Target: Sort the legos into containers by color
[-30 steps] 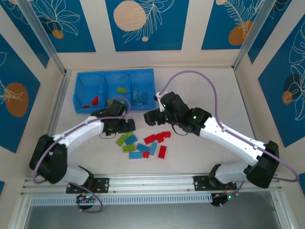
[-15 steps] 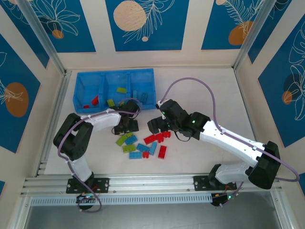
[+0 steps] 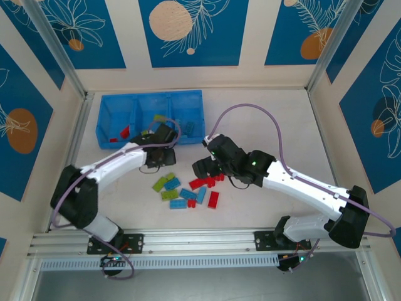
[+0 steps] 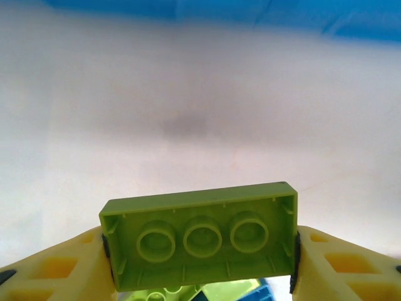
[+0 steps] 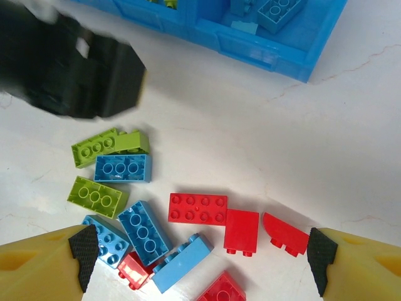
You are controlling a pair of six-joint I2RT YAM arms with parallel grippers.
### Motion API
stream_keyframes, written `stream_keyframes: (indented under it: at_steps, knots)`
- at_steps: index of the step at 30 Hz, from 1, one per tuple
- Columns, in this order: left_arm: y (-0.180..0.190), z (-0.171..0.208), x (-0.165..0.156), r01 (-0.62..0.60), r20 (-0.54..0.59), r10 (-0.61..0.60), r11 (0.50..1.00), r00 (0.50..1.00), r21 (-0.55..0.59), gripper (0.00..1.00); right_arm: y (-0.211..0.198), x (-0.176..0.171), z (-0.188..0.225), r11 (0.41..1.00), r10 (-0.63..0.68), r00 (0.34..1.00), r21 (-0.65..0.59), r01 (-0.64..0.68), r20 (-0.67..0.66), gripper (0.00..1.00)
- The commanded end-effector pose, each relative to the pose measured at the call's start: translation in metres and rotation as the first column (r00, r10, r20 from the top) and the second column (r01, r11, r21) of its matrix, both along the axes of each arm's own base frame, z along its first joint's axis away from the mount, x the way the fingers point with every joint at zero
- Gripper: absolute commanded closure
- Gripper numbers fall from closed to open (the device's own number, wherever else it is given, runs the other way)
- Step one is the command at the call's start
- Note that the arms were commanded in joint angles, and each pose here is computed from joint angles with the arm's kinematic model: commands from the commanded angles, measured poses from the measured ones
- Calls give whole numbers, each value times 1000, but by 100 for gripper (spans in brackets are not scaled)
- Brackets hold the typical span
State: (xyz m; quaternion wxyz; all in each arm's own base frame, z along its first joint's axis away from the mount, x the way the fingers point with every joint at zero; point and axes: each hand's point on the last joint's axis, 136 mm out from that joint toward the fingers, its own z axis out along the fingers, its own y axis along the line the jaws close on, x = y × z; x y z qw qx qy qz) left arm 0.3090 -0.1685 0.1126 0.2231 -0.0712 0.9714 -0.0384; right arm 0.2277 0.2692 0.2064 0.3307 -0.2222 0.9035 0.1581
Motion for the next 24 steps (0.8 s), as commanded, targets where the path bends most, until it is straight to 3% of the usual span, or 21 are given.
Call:
stream_keyframes:
  at_steps: [1, 5, 11, 14, 16, 19, 24]
  knots:
    - [26, 48, 30, -51, 172, 33, 993, 985, 103, 47, -2, 0, 15, 999, -24, 999, 23, 23, 26, 11]
    - [49, 75, 87, -148, 304, 90, 973, 948, 175, 45, -1, -2, 20, 999, -21, 999, 32, 20, 37, 11]
    - [50, 70, 165, -158, 270, 135, 985, 953, 66, 39, -4, -7, 22, 1000, -22, 999, 15, 21, 34, 11]
    - [50, 70, 188, -150, 258, 124, 985, 958, 86, 25, -7, -9, 21, 1000, -28, 999, 7, 28, 34, 11]
    - [51, 76, 196, -155, 254, 132, 986, 958, 69, 17, -7, -11, 22, 1000, -29, 999, 9, 28, 33, 11]
    - [50, 96, 192, -148, 271, 133, 988, 953, 38, 14, -7, -11, 20, 1000, -26, 999, 1, 26, 32, 11]
    - [40, 138, 142, -88, 295, 104, 994, 950, -67, 13, 5, -14, 7, 999, 38, 999, -30, -38, 5, 11]
